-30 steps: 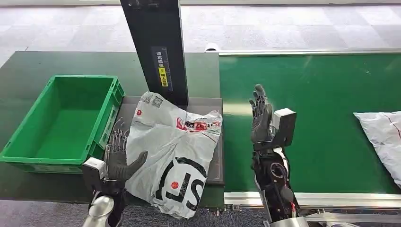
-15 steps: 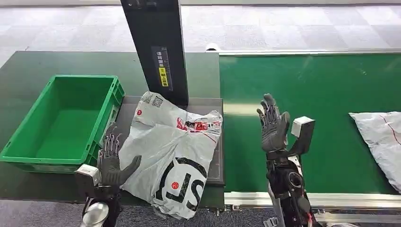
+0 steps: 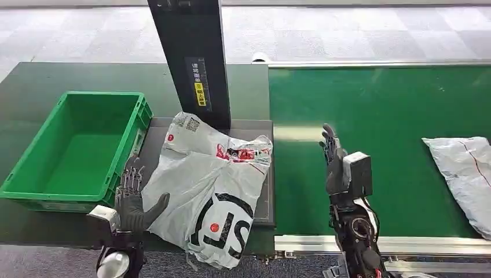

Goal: Moved the parcel from conveyor to table for the left to box.

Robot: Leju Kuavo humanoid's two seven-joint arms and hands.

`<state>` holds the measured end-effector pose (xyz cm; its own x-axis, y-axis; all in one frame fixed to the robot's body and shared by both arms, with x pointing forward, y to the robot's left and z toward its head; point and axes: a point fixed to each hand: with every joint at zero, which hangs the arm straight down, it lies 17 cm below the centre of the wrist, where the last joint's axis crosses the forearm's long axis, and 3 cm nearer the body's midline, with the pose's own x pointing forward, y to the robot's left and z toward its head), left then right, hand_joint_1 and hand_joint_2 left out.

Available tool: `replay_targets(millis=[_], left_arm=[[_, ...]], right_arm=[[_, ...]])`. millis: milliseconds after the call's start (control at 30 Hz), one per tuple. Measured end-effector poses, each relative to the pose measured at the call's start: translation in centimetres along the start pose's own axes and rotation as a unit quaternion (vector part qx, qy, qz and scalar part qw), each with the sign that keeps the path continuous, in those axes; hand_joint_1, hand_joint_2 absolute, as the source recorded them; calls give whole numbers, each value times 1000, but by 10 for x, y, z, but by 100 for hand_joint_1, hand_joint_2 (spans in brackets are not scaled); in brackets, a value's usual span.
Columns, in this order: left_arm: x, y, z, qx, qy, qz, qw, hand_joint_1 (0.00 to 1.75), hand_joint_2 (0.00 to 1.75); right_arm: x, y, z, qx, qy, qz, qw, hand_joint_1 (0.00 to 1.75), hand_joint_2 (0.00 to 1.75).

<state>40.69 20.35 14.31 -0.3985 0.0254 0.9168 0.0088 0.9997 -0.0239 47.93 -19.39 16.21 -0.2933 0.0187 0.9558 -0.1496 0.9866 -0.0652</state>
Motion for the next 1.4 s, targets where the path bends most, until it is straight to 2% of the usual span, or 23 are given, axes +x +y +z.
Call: replay_targets(millis=[33,233,433,533,667,800,867,933,1033,1167,1267,1400], left_arm=[[1,-1,1,-1,1,1,1000,0,175],[2,-3,2,-5,4,0,1000,0,175],[2,-6,1,-11,2,-7,1000,0,175],[2,-11,-2,-22,-10,-86,996,0,175],[5,-21,-4,-34,-22,-130,991,0,175],[-6,-51,-3,-97,-35,-280,955,0,175],[-16,-70,2,-133,-33,-306,942,0,175],[-34,-83,6,-164,-13,-340,926,0,175],[-73,-100,19,-220,33,-405,887,0,175],[-112,-120,39,-286,92,-408,862,0,175],[-128,-135,42,-334,121,-405,842,0,175],[-137,-142,43,-349,132,-403,835,0,175]], right_arm=[[-1,-3,1,-7,3,22,1000,0,175],[-6,-35,13,-57,21,92,994,0,175],[-21,-62,22,-81,54,111,989,0,175],[-23,-69,24,-87,59,115,988,0,175],[-25,-72,24,-91,62,115,987,0,175],[-25,-72,23,-88,64,113,988,0,175],[-24,-70,21,-82,62,109,989,0,175],[-23,-65,21,-71,56,94,991,0,175],[-18,-57,21,-56,41,78,995,0,175],[-15,-49,20,-44,32,70,996,0,175],[-13,-44,18,-39,30,68,996,0,175],[-10,-41,13,-39,25,65,997,0,175]])
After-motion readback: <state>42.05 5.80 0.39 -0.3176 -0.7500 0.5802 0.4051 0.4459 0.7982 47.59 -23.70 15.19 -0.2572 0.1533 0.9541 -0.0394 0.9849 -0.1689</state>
